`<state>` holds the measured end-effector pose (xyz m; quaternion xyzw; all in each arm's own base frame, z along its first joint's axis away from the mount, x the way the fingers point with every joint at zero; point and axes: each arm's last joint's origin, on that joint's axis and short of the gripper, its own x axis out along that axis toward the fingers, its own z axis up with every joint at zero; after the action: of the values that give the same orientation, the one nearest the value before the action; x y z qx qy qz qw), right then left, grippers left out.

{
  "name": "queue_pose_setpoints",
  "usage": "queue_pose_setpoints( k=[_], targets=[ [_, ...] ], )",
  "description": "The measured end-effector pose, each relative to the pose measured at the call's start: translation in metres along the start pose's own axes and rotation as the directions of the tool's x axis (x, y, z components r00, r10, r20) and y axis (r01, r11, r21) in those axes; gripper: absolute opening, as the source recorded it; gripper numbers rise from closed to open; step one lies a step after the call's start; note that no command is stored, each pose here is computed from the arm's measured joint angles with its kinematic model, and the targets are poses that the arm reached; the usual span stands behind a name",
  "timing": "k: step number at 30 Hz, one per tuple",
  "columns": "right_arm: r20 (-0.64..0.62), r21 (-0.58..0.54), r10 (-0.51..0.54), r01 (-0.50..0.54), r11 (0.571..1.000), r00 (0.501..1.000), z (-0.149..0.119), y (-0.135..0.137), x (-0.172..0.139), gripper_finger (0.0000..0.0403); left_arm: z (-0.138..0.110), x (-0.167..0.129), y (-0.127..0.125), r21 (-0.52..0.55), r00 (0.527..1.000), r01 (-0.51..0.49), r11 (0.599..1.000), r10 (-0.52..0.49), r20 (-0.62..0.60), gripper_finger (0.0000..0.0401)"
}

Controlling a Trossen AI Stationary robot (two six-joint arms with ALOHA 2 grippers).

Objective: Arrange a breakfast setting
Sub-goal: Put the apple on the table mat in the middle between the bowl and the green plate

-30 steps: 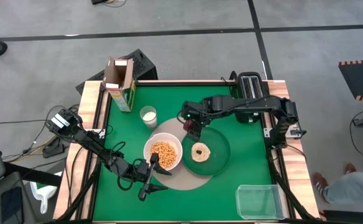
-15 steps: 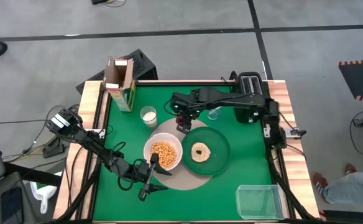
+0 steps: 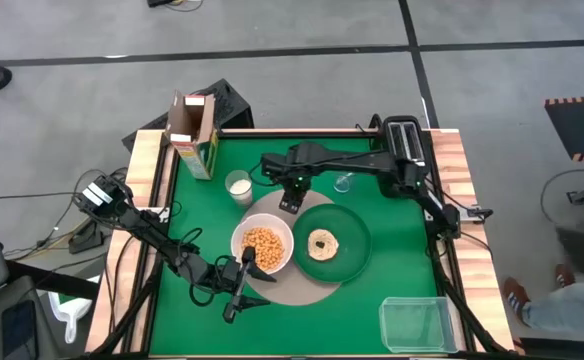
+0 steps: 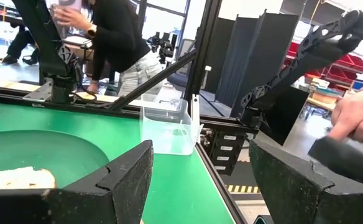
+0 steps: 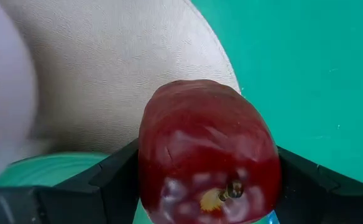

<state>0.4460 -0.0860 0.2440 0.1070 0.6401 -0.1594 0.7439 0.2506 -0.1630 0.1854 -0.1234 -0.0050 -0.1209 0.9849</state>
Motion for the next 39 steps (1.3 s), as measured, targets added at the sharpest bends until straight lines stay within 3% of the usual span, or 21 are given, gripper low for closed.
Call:
queue_pose_setpoints(
  k=[11,20,30,39],
  targets=[
    [-0.112,-0.044,-0.023,0.018,0.999,0.993,0.004,0.005,0.047,0.0307,0.0,0.0,0.0,0.0,1.0,0.001,1.0,-0.001,0.0,0.0251],
    [-0.082,-0.047,-0.015,0.011,0.999,0.997,0.007,0.005,0.049,0.0308,0.0,0.0,0.0,0.003,1.0,0.0,1.0,0.0,0.0,0.0251],
    [-0.073,-0.076,0.014,-0.019,0.997,0.997,0.007,0.01,0.049,0.0361,0.0,0.0,0.0,0.003,1.0,-0.001,1.0,0.001,0.001,0.0251],
    [-0.071,-0.081,0.014,-0.02,0.997,0.997,0.008,0.01,0.049,0.036,0.0,0.0,0.0,0.004,1.0,-0.001,1.0,0.001,0.001,0.0251]
  ],
)
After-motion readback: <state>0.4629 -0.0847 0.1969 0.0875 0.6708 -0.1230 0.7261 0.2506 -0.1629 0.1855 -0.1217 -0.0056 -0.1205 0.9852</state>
